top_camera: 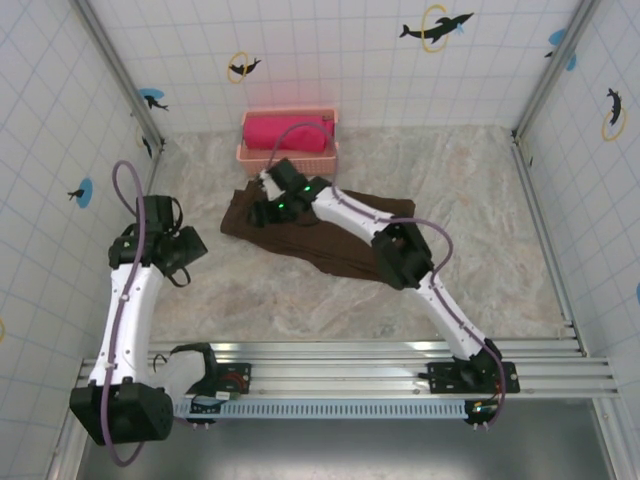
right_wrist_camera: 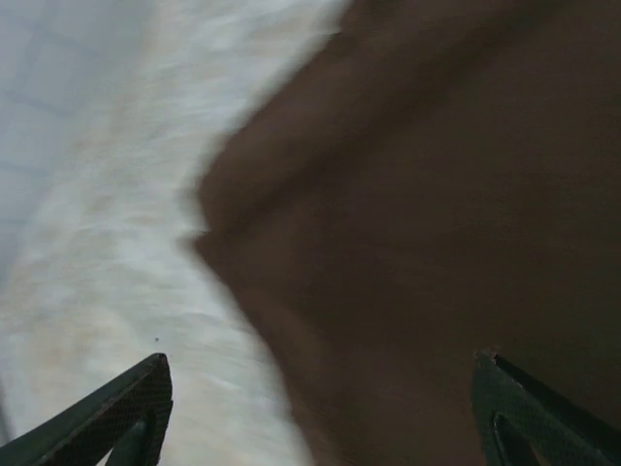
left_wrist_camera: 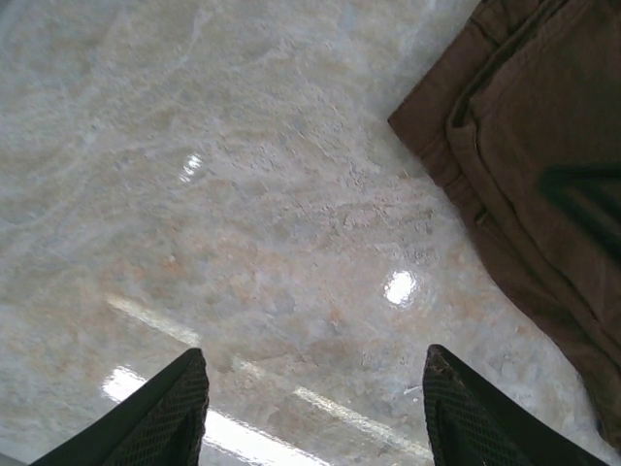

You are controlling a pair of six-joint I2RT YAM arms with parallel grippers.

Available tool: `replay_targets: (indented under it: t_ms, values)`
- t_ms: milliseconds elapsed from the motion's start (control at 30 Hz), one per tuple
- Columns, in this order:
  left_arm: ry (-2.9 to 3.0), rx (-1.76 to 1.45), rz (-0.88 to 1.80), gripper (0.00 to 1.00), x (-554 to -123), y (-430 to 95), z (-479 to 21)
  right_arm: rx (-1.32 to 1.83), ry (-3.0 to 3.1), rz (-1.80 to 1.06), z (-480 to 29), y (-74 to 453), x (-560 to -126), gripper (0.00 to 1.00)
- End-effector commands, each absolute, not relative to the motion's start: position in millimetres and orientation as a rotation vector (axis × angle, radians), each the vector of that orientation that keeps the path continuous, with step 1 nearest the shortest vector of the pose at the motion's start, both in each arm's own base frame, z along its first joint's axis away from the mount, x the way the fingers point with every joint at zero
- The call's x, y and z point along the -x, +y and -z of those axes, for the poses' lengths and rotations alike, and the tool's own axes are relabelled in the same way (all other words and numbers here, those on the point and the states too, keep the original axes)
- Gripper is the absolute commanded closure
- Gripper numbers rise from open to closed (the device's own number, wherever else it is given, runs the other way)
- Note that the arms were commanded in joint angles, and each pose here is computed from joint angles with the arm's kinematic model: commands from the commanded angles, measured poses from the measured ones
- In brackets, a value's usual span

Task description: Roll up the long pants

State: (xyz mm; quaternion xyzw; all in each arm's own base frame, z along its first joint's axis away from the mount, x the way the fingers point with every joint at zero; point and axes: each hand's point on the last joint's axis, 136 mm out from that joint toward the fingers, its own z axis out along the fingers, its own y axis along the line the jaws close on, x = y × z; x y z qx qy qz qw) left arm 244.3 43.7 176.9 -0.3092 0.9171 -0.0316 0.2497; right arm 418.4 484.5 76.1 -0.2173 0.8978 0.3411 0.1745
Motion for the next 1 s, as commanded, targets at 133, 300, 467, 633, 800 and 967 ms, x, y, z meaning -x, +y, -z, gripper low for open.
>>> replay_targets:
  t_ms: [133, 300, 467, 633, 800, 967]
  values:
    - [2.436, 0.936, 0.278, 0.39, -282, 13, -147, 0.469, 2.506, -0.730, -145, 328, -485, 0.18]
    - [2.428, 0.975, 0.384, 0.39, -316, -1, -132, 0.335, 2.493, -0.711, -153, 281, -519, 0.18]
    - [2.472, 0.919, 0.396, 0.39, -340, -14, -134, 0.265, 2.447, -0.765, -142, 281, -566, 0.17]
    - [2.541, 0.810, 0.374, 0.40, -339, -37, -142, 0.206, 2.385, -0.811, -124, 294, -606, 0.17]
    - [2.563, 0.765, 0.403, 0.40, -327, -60, -143, 0.092, 2.306, -0.823, -104, 292, -640, 0.16]
    - [2.598, 0.678, 0.436, 0.40, -317, -79, -153, 0.057, 2.181, -0.938, -104, 306, -659, 0.15]
